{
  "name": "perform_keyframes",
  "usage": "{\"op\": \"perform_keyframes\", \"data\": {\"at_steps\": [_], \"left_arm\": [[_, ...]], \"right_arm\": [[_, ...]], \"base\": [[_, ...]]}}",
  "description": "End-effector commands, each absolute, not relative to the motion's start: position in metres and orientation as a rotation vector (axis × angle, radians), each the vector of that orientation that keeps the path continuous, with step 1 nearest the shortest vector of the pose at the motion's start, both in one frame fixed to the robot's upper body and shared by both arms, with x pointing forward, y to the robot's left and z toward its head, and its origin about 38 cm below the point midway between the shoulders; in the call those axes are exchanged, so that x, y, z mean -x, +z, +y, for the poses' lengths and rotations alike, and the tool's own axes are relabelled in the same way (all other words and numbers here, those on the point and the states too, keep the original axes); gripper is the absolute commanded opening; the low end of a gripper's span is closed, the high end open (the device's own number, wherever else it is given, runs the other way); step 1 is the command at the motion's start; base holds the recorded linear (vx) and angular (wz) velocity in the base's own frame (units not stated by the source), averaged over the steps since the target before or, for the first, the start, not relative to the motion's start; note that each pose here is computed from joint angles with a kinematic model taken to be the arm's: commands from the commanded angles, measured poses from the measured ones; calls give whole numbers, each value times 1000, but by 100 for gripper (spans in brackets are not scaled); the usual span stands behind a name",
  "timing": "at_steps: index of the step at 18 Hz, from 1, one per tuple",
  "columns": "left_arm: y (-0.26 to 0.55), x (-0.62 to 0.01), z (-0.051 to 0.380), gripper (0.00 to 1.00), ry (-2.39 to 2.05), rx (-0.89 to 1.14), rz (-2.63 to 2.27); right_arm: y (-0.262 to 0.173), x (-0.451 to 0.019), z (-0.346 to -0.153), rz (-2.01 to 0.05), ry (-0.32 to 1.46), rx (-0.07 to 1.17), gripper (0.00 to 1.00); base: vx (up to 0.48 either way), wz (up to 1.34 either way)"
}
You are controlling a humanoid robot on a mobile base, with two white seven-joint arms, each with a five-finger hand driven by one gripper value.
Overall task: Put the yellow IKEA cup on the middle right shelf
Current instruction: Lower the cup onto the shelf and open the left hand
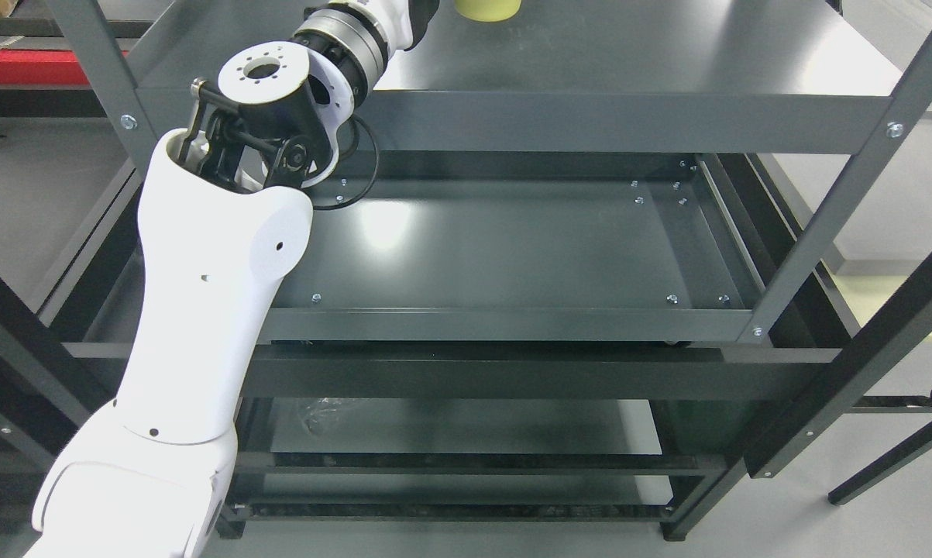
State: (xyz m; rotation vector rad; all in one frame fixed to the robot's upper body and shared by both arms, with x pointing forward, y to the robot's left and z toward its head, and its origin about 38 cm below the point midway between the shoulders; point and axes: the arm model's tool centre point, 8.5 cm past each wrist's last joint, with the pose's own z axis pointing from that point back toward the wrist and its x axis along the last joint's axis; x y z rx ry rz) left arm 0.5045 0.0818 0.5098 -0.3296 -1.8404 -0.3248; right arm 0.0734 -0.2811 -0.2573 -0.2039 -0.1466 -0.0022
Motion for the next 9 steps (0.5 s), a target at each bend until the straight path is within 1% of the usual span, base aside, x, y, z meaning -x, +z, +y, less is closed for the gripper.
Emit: {"op": "perform_keyframes", "data": {"at_steps": [1, 2, 7, 8, 9], "left_arm": [[512, -511, 108, 11, -241, 318, -1864], [513, -511, 109, 0, -231, 328, -1881], [511, -511, 106, 0, -239, 339, -1876], [511, -511, 105, 8, -246, 345, -1875], [510, -511, 102, 30, -266, 349, -1866]], "right_arm": [[-257, -64, -291, -132, -6, 216, 99], [-257, -64, -291, -132, -8, 216, 99], [-257, -64, -291, -132, -8, 216, 99], [-257, -64, -291, -132, -8, 216, 99], [-257, -64, -291, -132, -8, 216, 99]], "base": [[0, 0], [0, 0], [0, 0], [0, 0], [0, 0]]}}
